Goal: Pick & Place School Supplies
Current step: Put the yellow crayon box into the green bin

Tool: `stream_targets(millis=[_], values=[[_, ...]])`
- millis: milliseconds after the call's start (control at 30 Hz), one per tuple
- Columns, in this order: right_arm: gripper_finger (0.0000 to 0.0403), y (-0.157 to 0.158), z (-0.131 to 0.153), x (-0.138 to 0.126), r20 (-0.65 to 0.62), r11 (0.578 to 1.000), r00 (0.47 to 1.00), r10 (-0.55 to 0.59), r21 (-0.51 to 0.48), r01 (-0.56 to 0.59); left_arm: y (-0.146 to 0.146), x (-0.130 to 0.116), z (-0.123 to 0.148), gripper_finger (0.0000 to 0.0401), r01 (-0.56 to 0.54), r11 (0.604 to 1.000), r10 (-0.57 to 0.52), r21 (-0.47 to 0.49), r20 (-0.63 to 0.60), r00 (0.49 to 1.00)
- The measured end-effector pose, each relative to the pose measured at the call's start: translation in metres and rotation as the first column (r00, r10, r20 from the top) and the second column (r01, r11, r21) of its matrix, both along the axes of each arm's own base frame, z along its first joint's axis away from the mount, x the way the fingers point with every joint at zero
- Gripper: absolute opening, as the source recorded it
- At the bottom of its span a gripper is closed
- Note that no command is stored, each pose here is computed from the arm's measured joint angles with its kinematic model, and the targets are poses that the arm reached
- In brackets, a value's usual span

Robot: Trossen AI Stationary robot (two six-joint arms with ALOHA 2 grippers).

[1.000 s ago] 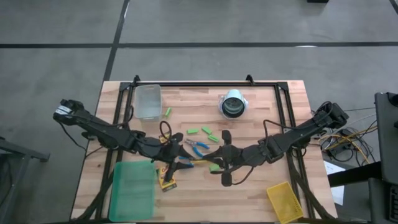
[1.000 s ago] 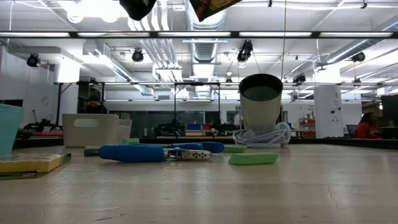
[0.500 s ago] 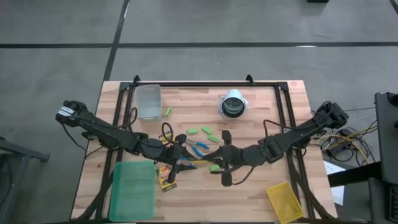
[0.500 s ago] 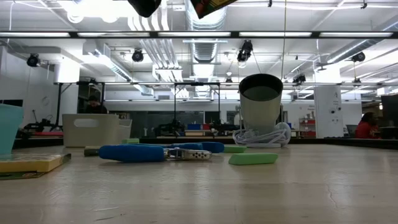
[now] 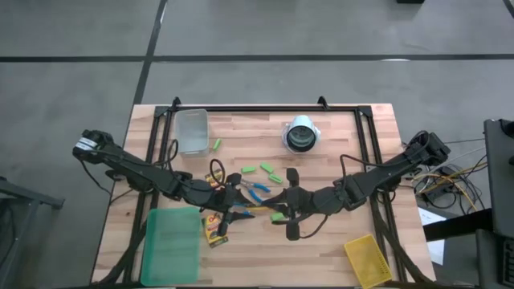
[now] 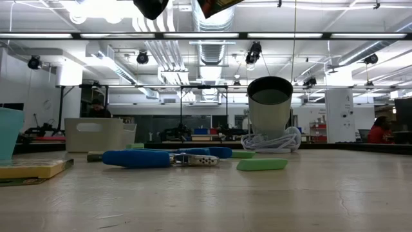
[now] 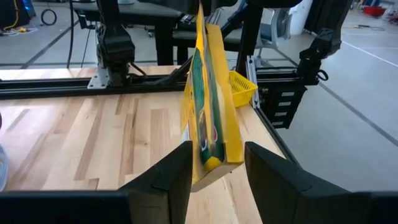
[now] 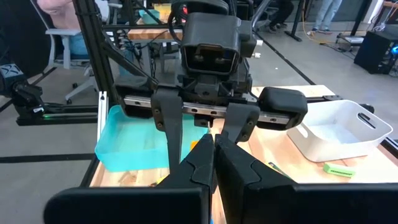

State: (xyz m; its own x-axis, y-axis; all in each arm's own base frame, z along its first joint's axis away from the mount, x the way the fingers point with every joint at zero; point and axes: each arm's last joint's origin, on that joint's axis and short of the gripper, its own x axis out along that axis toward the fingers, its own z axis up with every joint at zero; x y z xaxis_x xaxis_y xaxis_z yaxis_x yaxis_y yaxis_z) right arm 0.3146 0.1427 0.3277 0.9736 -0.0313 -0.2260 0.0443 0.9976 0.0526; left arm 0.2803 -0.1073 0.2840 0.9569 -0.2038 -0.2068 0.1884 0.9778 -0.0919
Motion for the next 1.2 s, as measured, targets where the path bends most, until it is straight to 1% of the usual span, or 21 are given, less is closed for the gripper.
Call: stream_targets(millis=[133, 267, 733, 1200], values=[[0.0008, -0.0001, 0.0, 0.0001, 0.0, 1.0, 1.0, 0.0, 0.0, 0.0, 0.0, 0.0002, 0.0013, 0.0144, -0.001, 1.0, 0.002, -0.005, 0.012, 1.0], [0.0008, -0.0001, 0.0, 0.0001, 0.0, 1.0, 1.0, 0.0, 0.0, 0.0, 0.0, 0.0002, 0.0018, 0.0126, -0.002, 1.0, 0.002, -0.006, 0.016, 1.0], [0.0008, -0.0001, 0.0, 0.0, 0.0, 1.0, 1.0, 0.0, -0.001, 0.0, -0.0001, 0.0001, 0.0017, 0.0038, -0.002, 1.0, 0.002, -0.006, 0.015, 1.0], [0.0008, 0.0001, -0.0001, 0.0, -0.002, 1.0, 1.0, 0.009, 0.001, -0.009, -0.0002, 0.0001, 0.0016, 0.0042, -0.001, 1.0, 0.001, -0.005, 0.014, 1.0]])
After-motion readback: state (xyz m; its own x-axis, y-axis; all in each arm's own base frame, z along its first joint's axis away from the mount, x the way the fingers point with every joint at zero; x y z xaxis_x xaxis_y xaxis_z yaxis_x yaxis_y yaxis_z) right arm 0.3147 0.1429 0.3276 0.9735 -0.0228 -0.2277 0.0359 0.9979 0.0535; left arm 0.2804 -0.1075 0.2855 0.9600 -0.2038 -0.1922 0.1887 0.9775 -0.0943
